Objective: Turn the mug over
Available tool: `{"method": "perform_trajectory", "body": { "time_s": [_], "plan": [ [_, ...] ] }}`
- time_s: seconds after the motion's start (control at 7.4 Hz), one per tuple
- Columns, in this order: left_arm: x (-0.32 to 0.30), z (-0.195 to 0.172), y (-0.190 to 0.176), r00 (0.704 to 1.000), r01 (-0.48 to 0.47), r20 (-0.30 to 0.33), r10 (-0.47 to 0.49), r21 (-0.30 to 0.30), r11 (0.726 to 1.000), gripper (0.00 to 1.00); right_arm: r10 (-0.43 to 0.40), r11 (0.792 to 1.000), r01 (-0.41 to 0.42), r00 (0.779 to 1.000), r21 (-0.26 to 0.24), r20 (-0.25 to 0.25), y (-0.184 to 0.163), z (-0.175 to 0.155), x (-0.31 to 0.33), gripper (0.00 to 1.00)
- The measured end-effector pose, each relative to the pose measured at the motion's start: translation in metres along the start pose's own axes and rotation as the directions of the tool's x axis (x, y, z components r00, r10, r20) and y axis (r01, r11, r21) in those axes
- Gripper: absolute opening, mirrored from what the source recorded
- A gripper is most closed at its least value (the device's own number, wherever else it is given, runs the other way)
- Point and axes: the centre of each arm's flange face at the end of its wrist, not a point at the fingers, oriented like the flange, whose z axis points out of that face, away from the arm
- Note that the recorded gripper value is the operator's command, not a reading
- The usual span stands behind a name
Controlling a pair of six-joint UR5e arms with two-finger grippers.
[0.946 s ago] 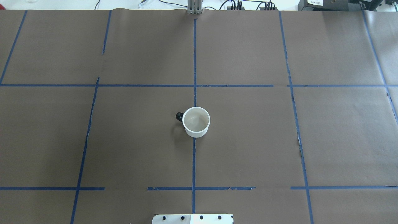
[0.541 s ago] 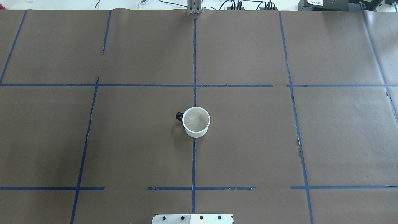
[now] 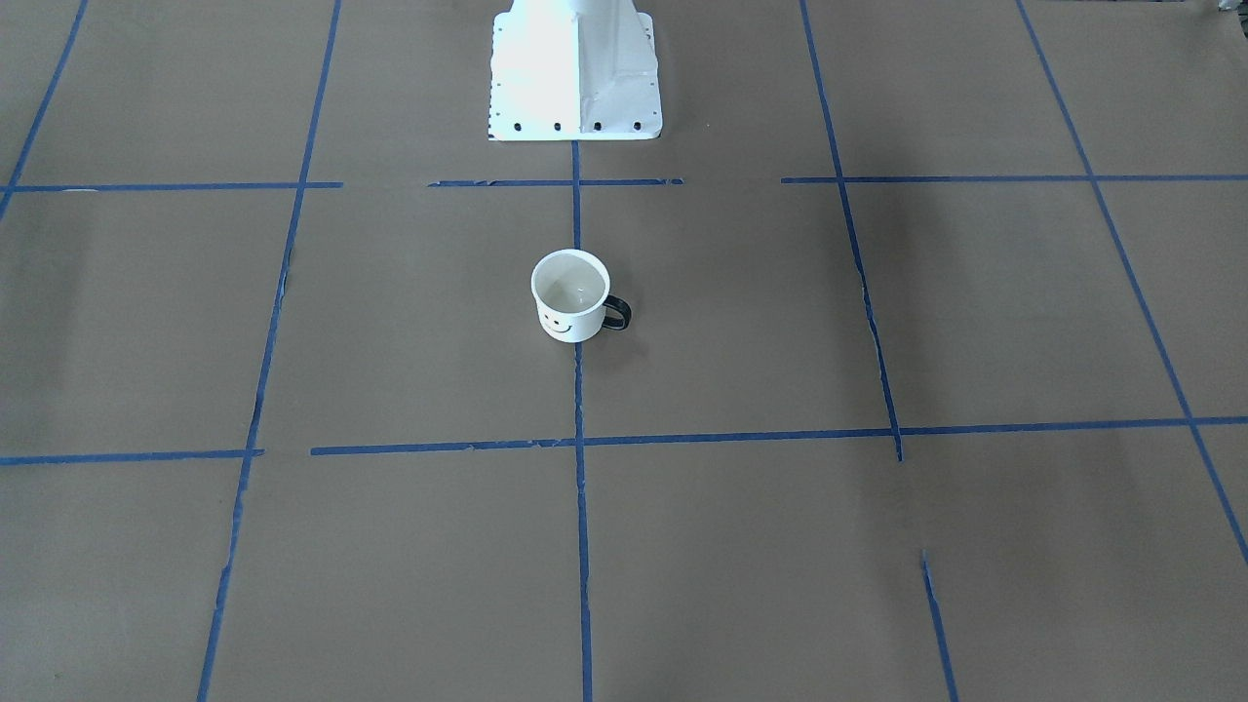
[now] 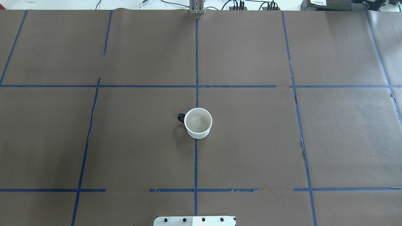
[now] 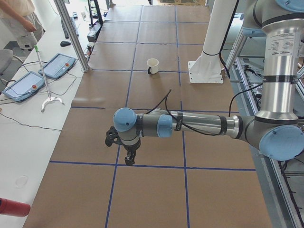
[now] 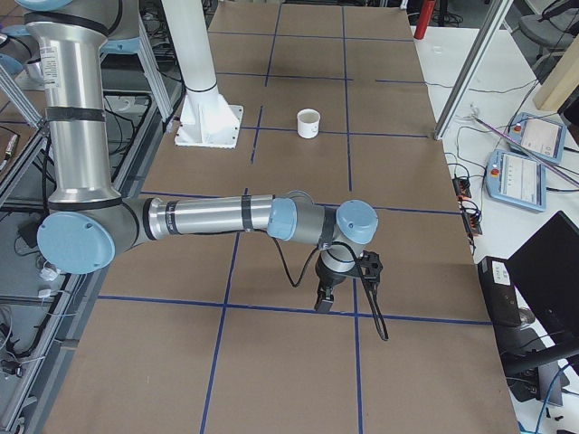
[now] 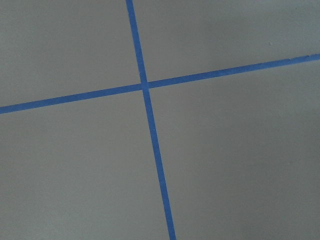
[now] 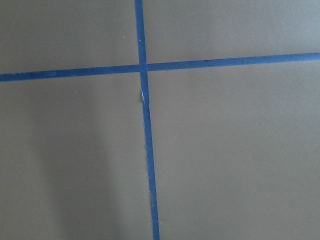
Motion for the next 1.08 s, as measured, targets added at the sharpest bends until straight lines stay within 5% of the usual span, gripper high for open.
{"method": "perform_trajectory", "body": {
  "time_s": [1.08],
  "plan": [
    [-0.0005, -0.0028, -0.0008, 1.000, -0.007, 0.021, 0.007, 0.003, 1.000, 1.00, 0.000, 1.000, 0.000, 1.000, 0.000, 0.000, 0.0000, 0.0000, 0.0000, 1.00]
  ]
}}
